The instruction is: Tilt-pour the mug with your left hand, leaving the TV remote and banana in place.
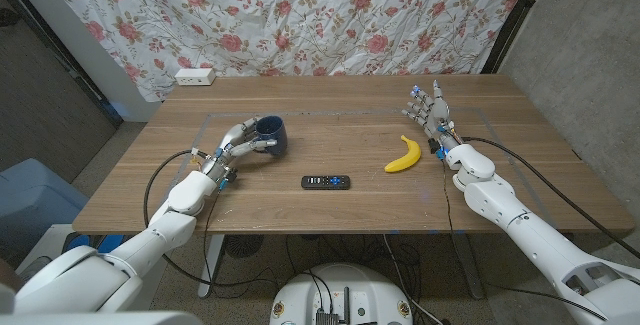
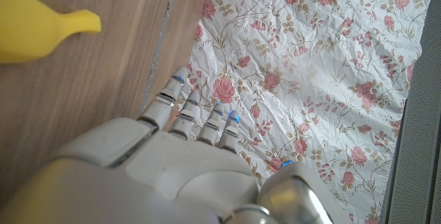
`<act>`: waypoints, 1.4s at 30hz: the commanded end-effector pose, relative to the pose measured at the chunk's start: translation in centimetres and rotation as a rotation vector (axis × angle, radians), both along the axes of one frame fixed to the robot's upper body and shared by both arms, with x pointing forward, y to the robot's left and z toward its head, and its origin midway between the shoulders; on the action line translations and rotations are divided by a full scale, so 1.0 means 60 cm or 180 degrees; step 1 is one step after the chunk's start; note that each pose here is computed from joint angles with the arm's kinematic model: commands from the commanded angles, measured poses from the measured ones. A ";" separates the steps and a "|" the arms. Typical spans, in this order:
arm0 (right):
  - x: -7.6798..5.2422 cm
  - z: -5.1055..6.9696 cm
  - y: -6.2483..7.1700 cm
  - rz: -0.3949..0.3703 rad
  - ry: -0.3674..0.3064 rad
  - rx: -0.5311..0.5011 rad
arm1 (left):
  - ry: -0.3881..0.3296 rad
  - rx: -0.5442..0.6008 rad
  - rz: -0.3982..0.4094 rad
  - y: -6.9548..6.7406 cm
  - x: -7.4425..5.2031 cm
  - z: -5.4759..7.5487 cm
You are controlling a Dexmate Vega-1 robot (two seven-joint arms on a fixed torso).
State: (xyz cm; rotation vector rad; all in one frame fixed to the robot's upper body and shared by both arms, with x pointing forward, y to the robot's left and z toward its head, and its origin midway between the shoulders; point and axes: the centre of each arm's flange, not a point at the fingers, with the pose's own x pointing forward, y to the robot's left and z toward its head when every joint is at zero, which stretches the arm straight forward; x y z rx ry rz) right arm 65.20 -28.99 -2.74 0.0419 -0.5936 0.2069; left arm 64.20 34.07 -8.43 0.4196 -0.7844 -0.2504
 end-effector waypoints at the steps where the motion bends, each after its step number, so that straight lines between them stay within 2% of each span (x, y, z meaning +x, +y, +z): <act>1: 0.000 0.000 0.000 -0.0001 0.0001 0.0000 | -0.0059 0.0076 -0.0032 -0.009 -0.020 0.026; 21: 0.000 0.000 0.000 -0.0001 0.0001 0.0000 | -0.0204 0.0433 0.0143 -0.018 -0.064 0.071; 42: 0.000 0.000 0.000 -0.0001 0.0000 0.0000 | -0.0297 0.1015 0.0406 -0.032 -0.090 0.122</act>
